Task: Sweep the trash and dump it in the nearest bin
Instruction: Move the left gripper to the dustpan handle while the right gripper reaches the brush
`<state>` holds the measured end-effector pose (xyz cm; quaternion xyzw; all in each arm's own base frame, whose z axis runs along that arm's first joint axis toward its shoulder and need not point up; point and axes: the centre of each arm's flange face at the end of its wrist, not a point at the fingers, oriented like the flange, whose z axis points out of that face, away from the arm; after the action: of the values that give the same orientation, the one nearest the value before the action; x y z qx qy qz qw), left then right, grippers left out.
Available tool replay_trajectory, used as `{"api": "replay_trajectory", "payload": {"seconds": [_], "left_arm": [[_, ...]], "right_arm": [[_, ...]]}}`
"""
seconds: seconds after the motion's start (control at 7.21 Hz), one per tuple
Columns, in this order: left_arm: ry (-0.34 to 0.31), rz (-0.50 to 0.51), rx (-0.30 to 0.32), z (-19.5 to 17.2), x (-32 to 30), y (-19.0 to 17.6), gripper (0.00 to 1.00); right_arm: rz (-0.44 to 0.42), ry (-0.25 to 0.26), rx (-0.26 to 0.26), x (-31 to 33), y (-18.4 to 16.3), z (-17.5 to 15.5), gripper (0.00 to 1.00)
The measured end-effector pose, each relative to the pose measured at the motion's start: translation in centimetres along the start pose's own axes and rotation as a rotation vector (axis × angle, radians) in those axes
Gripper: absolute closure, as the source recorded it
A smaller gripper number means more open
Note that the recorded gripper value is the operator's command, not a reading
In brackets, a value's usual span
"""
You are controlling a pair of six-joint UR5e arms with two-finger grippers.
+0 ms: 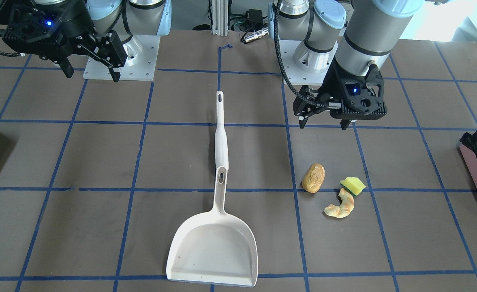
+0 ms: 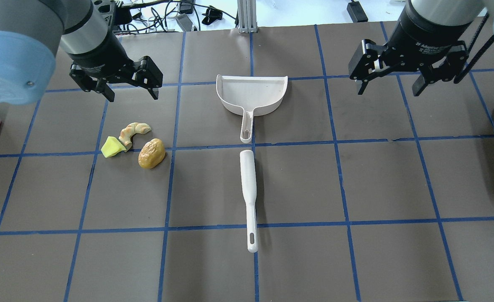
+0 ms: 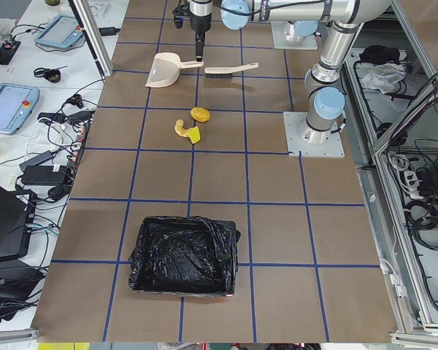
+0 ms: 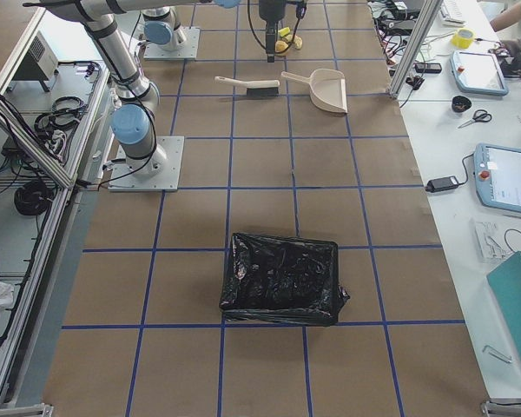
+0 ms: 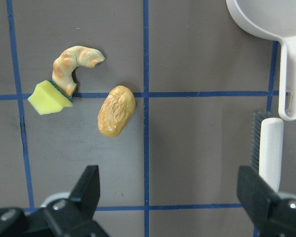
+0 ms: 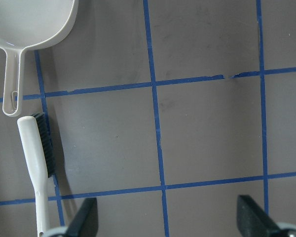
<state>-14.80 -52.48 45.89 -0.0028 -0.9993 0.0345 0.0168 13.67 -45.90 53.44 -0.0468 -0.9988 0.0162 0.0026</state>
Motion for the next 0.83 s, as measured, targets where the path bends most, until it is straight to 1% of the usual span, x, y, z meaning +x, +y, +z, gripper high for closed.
{"api": "replay_trajectory", "payload": {"seconds": [0.14, 0.42, 0.69, 0.83], "left_arm": [[0.008, 0.008, 0.005, 1.3, 1.3, -1.4, 0.00], [0.007, 0.037, -0.008, 3.7, 6.0, -4.1, 0.00], [0.004, 0.058, -0.031, 6.4, 10.1, -6.5, 0.00], [0.008, 0.066, -0.044, 8.0, 11.6, -7.6, 0.00]], "right_arm": [[0.002, -0.006, -0.006, -0.1, -0.1, 0.3, 0.00], [0.010, -0.013, -0.020, -0.3, -0.1, 0.8, 0.00], [-0.028, -0.025, -0.051, -2.5, 0.4, 2.6, 0.01], [-0.055, -0.022, -0.072, -4.0, 1.1, 3.7, 0.04]]}}
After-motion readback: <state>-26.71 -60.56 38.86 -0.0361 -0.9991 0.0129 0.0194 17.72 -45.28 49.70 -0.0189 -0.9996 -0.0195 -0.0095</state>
